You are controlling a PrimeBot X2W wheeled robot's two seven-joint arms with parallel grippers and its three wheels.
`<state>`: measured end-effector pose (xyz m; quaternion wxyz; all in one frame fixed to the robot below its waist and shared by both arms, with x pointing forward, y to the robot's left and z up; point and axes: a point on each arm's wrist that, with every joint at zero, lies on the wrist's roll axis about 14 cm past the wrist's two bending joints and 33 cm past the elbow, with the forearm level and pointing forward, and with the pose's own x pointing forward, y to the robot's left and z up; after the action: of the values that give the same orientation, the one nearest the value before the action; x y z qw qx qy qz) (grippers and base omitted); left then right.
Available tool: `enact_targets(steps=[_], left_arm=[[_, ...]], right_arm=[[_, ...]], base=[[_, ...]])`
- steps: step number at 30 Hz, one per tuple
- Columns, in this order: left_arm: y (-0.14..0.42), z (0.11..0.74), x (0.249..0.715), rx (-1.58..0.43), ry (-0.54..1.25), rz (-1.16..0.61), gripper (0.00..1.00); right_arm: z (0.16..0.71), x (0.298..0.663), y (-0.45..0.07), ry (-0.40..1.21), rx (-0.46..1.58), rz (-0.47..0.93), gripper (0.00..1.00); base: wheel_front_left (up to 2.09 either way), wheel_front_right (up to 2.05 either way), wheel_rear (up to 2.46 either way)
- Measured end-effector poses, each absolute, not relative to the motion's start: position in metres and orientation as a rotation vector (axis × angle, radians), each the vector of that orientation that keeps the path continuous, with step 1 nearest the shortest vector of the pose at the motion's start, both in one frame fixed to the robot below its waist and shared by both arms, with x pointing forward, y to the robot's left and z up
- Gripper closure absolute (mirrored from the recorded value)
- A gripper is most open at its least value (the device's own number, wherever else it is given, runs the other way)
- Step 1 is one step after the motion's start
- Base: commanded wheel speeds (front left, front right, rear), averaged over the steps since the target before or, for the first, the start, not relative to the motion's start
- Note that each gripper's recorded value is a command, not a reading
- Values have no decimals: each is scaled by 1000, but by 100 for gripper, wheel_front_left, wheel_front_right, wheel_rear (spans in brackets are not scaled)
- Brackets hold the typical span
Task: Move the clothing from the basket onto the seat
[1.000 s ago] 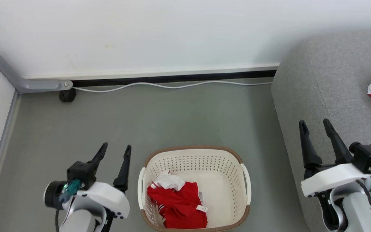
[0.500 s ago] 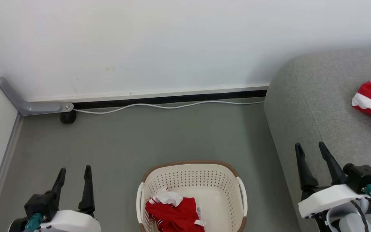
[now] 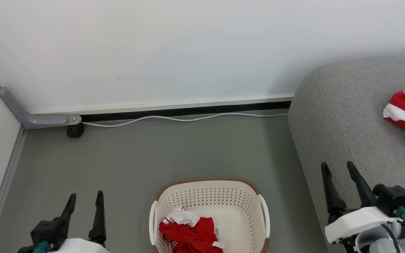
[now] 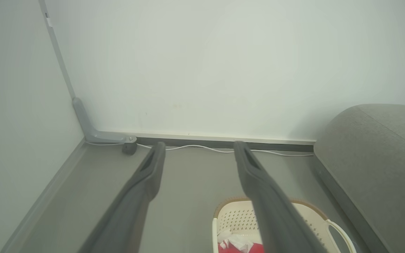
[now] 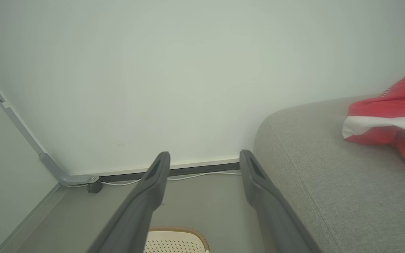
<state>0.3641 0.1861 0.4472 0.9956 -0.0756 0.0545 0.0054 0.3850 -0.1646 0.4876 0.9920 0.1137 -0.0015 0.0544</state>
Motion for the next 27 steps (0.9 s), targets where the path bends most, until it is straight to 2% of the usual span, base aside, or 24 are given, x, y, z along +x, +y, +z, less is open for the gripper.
enact_targets(steps=[8, 12, 27], left_arm=[[175, 428, 365, -151, 169, -25, 0], [159, 414, 372, -157, 216, -76, 0], [64, 336, 424, -167, 426, -355, 0]], right_arm=[[480, 389, -167, 17, 229, 102, 0], [479, 402, -166, 15, 226, 106, 0], [476, 502, -161, -40, 188, 151, 0]], base=[[0, 0, 0], [0, 0, 0], [0, 0, 0]])
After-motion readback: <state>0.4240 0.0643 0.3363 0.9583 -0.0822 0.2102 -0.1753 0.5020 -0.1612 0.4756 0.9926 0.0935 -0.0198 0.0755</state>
